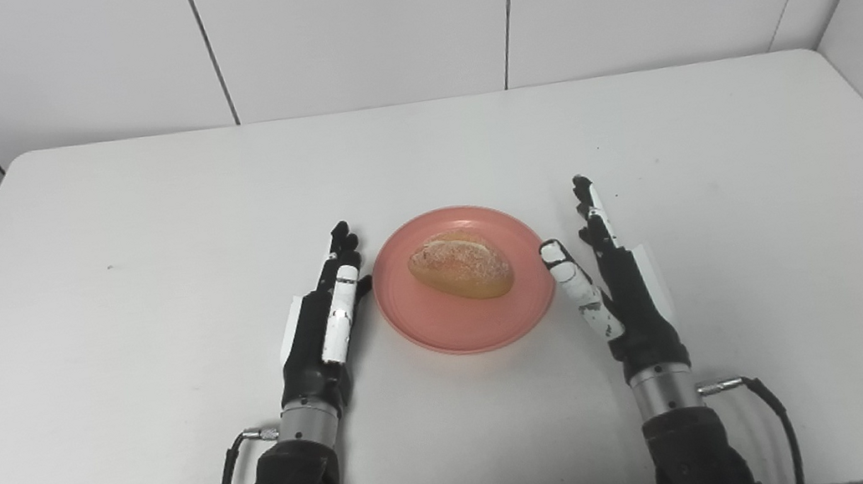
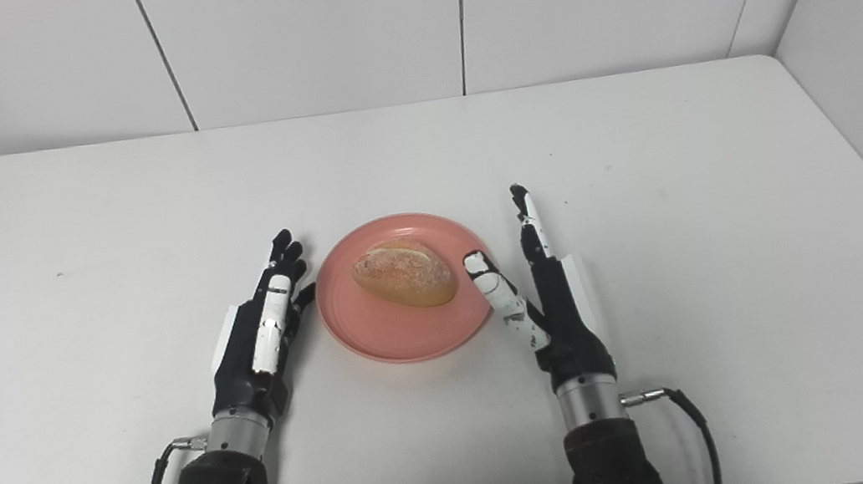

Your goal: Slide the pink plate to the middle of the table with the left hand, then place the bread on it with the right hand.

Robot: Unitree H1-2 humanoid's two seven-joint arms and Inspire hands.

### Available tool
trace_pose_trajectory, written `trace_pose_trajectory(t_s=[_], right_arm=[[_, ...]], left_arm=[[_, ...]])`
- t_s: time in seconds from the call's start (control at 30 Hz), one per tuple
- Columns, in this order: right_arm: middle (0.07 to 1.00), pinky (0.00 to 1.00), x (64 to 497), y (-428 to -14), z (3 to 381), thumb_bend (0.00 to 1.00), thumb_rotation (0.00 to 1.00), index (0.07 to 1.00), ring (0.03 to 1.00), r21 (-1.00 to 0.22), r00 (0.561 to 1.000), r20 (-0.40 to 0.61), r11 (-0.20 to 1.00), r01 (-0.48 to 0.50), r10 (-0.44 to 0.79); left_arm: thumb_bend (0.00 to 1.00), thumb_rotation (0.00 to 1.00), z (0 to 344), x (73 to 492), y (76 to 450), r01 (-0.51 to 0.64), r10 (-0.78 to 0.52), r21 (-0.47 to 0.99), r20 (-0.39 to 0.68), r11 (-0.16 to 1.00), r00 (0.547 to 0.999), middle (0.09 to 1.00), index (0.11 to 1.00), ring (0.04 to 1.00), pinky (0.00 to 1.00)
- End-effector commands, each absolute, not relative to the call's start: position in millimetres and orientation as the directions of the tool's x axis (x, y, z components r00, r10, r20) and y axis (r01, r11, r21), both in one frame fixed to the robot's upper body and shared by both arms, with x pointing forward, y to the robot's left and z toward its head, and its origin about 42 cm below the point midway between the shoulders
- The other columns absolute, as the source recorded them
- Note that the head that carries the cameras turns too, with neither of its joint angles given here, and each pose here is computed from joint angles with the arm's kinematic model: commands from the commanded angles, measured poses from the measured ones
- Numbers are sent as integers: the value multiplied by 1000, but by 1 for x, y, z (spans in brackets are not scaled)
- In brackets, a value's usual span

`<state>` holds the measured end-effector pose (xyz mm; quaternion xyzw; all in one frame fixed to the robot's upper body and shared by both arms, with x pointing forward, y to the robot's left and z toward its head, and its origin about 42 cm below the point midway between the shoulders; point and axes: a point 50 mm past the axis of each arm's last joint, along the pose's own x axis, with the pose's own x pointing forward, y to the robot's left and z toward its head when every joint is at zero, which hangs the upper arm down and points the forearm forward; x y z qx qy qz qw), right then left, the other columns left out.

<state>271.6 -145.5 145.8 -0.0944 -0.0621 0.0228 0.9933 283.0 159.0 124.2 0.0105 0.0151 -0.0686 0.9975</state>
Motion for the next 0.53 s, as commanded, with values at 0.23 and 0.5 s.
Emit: trace_pose_trajectory(t_s=[0.23,0.5], right_arm=[[1000,1000,276,-136,150,151,1000,1000,1000,20,993,66,995,-99,97],[1000,1000,279,-137,148,139,1000,1000,1000,11,995,47,996,-89,88]], left_arm=[[402,1000,136,281,159,150,-149,86,-14,985,989,1000,1000,1000,1000],[391,1000,138,284,156,162,-161,91,-12,983,987,1000,1000,1000,1000]])
